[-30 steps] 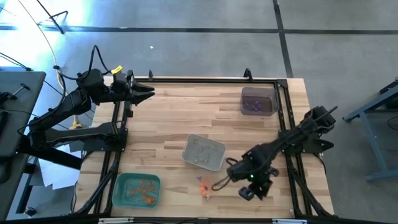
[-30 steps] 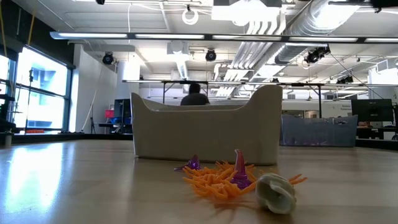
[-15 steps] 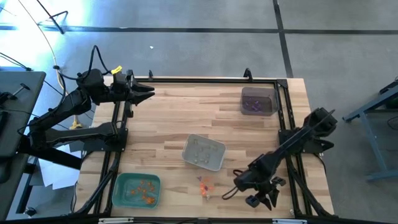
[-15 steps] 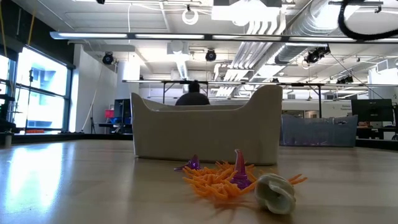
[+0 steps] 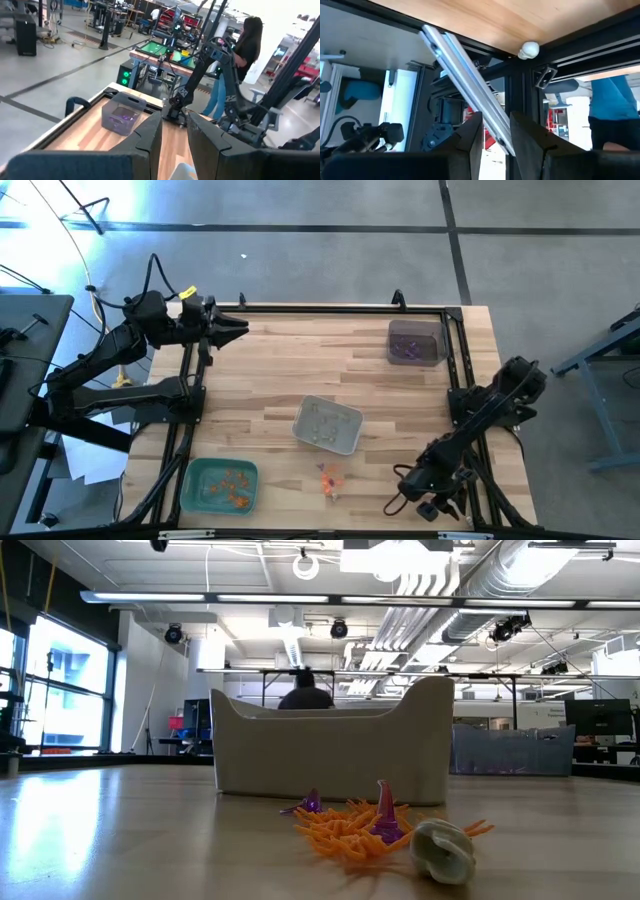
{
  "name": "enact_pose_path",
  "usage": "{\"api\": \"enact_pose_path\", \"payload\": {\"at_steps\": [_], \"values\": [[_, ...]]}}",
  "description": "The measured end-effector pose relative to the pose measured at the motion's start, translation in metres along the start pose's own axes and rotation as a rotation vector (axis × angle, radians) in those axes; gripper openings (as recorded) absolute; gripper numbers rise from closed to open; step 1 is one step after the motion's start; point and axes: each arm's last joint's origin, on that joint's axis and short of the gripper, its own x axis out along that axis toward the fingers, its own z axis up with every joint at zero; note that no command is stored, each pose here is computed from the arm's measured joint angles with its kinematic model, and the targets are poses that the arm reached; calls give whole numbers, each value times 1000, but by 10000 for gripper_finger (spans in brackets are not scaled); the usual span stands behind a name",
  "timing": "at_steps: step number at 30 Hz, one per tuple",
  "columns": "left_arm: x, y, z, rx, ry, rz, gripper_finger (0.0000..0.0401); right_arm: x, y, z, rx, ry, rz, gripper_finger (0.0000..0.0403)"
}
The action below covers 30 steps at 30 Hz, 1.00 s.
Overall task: Sort Halloween decoration
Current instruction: Put the white skull toy into the white bin
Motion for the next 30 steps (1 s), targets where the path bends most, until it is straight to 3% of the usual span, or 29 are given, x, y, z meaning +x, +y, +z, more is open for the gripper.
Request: {"api": "enact_pose_path", "payload": {"at_steps": [12, 21, 26, 30], "values": [[0, 0, 0, -75, 1, -2, 76, 21, -15, 7, -15, 58, -19, 94], [0, 0, 0, -74, 1, -4, 76, 22, -10, 14, -30, -68, 89, 97], [0, 0, 0, -73, 2, -4, 76, 28, -6, 21, -39, -96, 124, 129], [0, 0, 0, -73, 1, -4, 76, 39, -7, 26, -7, -63, 73, 160]]}}
